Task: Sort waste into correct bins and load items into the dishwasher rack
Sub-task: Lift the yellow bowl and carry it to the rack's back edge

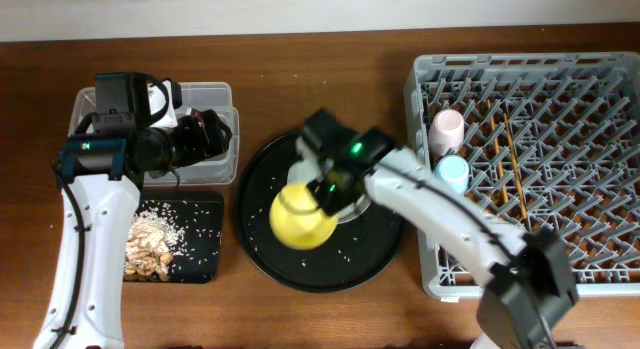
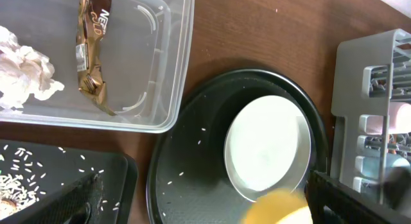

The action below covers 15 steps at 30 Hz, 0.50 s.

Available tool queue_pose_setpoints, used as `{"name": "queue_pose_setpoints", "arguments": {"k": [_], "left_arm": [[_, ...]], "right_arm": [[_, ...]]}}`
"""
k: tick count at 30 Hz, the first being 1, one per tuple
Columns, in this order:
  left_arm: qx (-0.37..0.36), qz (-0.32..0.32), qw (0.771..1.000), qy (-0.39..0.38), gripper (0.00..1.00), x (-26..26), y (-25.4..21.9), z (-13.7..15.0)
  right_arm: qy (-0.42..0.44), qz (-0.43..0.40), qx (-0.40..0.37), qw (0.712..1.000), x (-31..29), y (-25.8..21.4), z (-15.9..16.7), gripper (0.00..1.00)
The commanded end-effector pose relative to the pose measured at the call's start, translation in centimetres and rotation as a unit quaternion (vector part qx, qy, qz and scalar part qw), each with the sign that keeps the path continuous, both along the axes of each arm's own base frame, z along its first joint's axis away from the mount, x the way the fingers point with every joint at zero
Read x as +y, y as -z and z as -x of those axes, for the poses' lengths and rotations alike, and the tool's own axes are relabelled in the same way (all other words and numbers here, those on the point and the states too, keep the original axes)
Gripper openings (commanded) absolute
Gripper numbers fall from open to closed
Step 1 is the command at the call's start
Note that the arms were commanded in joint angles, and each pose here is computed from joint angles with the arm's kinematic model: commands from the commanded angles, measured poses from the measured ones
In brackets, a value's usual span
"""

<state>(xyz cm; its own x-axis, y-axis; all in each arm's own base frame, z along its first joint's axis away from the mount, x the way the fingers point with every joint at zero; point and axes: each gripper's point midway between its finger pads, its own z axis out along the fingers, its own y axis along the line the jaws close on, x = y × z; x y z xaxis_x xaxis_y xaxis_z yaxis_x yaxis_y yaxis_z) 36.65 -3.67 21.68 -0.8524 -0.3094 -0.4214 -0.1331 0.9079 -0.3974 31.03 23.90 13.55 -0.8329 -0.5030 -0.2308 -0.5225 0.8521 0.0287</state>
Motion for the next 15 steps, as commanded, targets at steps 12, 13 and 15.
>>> {"name": "queue_pose_setpoints", "arguments": {"k": [12, 13, 15], "left_arm": [[0.005, -0.003, 1.000, 0.001, 0.99, 0.2, 0.4, 0.0], [0.005, -0.003, 1.000, 0.001, 0.99, 0.2, 0.4, 0.0], [0.005, -0.003, 1.000, 0.001, 0.99, 0.2, 0.4, 0.0]], "right_arm": [[0.357, 0.273, -0.333, 0.829, -30.3, -17.0, -14.3, 0.04], [0.378, 0.280, -0.340, 0.815, -32.0, -17.5, -14.3, 0.04], [0.415, 0.292, -0.352, 0.787, -35.1, -18.3, -14.2, 0.04]]}}
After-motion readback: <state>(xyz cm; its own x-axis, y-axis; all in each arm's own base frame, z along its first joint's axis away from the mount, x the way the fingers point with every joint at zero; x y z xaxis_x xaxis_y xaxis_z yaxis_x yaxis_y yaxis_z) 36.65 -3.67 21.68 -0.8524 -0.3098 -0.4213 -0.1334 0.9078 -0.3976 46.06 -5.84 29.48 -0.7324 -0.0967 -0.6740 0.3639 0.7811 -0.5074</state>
